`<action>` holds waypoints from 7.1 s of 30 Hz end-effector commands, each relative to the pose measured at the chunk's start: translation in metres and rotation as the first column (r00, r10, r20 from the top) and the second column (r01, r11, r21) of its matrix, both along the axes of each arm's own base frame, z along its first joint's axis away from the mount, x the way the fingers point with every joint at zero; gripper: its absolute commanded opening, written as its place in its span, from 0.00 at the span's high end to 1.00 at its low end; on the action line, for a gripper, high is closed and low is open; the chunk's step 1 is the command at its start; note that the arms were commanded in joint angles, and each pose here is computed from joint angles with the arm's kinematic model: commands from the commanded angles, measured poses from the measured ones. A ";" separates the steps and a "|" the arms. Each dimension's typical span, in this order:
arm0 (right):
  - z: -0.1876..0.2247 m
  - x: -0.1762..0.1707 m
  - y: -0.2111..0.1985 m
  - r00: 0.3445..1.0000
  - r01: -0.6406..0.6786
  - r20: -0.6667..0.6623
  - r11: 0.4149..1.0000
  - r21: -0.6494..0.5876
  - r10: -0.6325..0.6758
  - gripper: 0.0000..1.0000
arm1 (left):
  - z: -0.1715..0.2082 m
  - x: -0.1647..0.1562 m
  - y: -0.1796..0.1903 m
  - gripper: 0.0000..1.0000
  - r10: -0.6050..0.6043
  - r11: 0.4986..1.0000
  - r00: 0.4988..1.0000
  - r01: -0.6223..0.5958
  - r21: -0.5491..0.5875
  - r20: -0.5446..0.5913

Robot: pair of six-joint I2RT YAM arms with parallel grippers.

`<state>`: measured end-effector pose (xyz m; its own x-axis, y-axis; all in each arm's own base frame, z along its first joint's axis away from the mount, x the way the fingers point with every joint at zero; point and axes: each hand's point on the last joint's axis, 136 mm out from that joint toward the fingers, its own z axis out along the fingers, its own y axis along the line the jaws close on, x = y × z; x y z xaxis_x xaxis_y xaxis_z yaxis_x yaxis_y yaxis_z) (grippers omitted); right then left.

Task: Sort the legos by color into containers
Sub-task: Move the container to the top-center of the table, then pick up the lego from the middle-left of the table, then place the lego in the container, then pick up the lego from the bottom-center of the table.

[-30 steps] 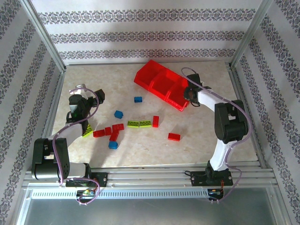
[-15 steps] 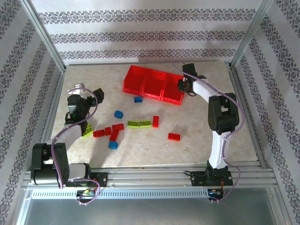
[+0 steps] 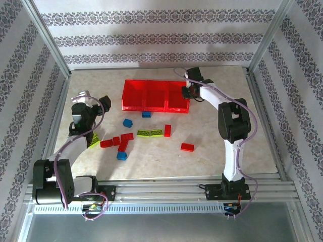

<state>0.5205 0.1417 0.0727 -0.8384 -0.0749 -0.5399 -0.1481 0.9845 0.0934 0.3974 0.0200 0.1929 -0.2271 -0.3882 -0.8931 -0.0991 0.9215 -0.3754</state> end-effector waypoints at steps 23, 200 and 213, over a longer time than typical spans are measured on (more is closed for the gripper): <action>-0.007 0.007 0.018 0.943 0.330 -0.064 0.939 0.095 -0.325 0.78 | -0.042 0.001 0.024 0.00 0.144 0.989 0.969 -0.134 0.059 -0.203; -0.045 -0.335 -0.001 0.909 0.156 -0.371 0.980 -0.121 -0.191 0.14 | 0.032 0.037 -0.074 0.00 0.024 0.971 0.988 0.012 0.238 -0.150; -0.046 -0.289 -0.002 0.911 0.216 -0.341 0.973 -0.085 -0.232 0.19 | 0.032 0.035 -0.066 0.00 0.052 0.972 0.987 -0.015 0.235 -0.152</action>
<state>0.2164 0.1343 0.0230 -0.9726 0.1271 -0.1946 0.1231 0.9919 0.0326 0.4332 -0.0516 0.2183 -0.3970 -0.1565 -0.9044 -0.1436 0.9838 -0.1072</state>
